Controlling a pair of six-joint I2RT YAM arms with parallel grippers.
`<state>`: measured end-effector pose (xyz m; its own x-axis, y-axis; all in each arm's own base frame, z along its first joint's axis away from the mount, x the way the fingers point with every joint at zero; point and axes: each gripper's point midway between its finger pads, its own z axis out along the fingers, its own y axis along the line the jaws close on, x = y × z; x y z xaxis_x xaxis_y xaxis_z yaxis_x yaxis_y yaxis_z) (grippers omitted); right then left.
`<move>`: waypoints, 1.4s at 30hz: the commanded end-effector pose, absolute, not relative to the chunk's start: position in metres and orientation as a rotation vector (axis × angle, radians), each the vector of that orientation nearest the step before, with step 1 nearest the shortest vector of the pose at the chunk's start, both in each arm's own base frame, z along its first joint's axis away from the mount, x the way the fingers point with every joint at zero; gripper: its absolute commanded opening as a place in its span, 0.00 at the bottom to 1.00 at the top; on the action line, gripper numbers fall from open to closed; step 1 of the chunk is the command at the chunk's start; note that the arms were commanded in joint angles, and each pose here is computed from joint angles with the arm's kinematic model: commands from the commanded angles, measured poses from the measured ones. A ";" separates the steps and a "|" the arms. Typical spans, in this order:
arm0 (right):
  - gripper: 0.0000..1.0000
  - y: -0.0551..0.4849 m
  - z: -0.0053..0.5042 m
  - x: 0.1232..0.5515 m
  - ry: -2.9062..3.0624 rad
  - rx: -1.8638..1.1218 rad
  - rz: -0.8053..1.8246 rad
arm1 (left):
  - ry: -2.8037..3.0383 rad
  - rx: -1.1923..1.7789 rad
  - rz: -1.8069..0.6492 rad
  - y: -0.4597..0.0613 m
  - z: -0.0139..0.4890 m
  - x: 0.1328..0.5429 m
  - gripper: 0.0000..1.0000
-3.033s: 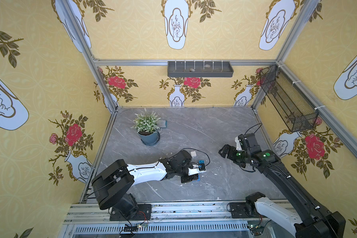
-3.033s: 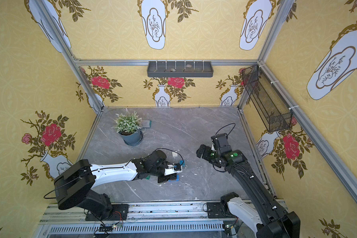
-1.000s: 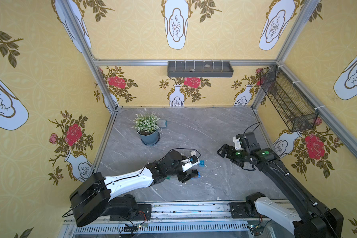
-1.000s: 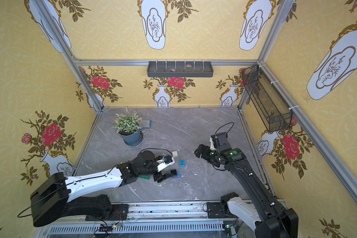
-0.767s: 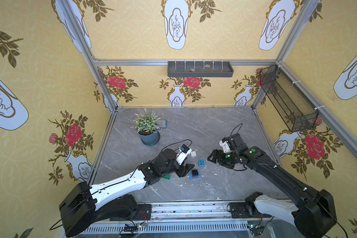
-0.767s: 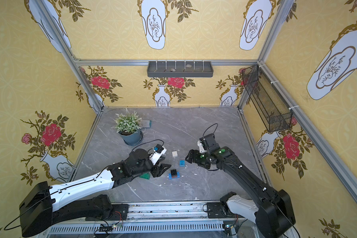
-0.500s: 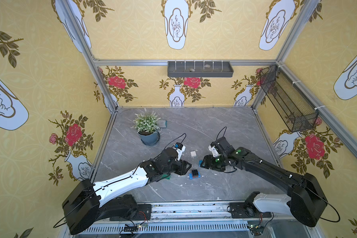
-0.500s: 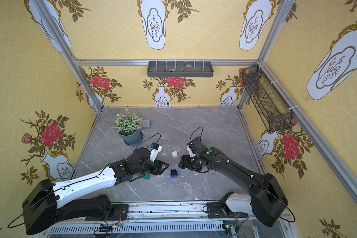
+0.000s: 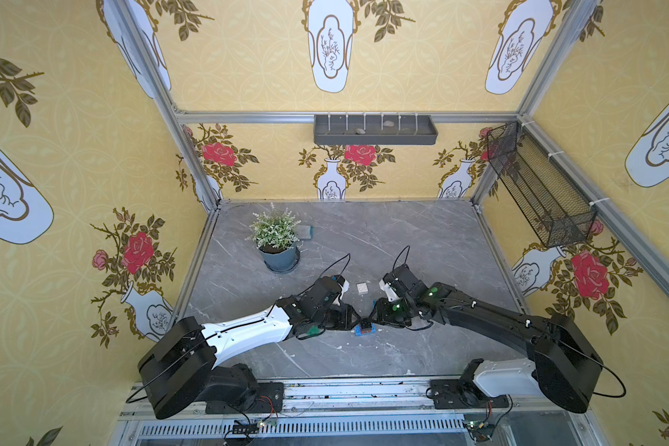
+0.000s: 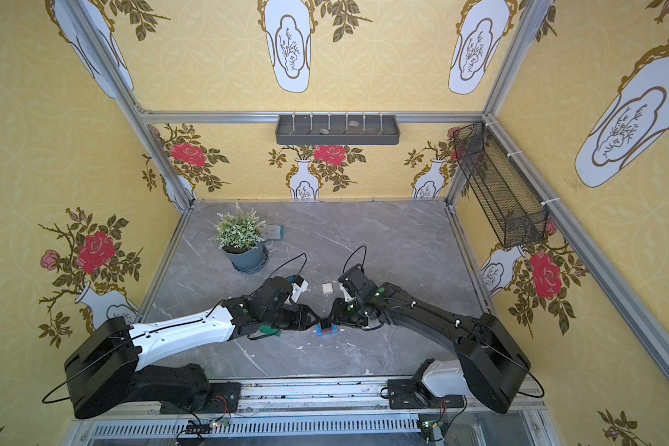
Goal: Assemble the number 1 with lego
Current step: Assemble the lego brick with the lego brick.
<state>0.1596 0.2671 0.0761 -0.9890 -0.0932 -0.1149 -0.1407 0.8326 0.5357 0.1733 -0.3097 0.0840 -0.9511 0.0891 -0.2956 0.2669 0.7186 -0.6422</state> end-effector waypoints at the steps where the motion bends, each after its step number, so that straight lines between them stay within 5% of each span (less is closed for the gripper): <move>1: 0.39 0.274 0.076 0.164 2.901 -0.179 0.894 | 2.687 0.270 -1.121 -0.318 0.083 0.172 0.37; 15: 0.35 0.279 0.065 0.156 2.927 -0.204 0.919 | 2.754 0.238 -1.116 -0.325 0.066 0.172 0.31; 28: 0.27 0.267 0.048 0.144 2.992 -0.186 0.854 | 2.854 0.218 -1.008 -0.317 0.046 0.170 0.14; 42: 0.20 0.243 0.023 0.133 3.088 -0.146 0.692 | 2.996 0.216 -0.889 -0.306 0.012 0.158 0.10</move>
<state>0.1532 0.2722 0.0517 -0.9940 -0.0771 -0.0771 -0.1069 0.8294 0.5484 0.1761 -0.3354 0.0553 -0.9817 0.1193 -0.1485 0.1885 0.7214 -0.6664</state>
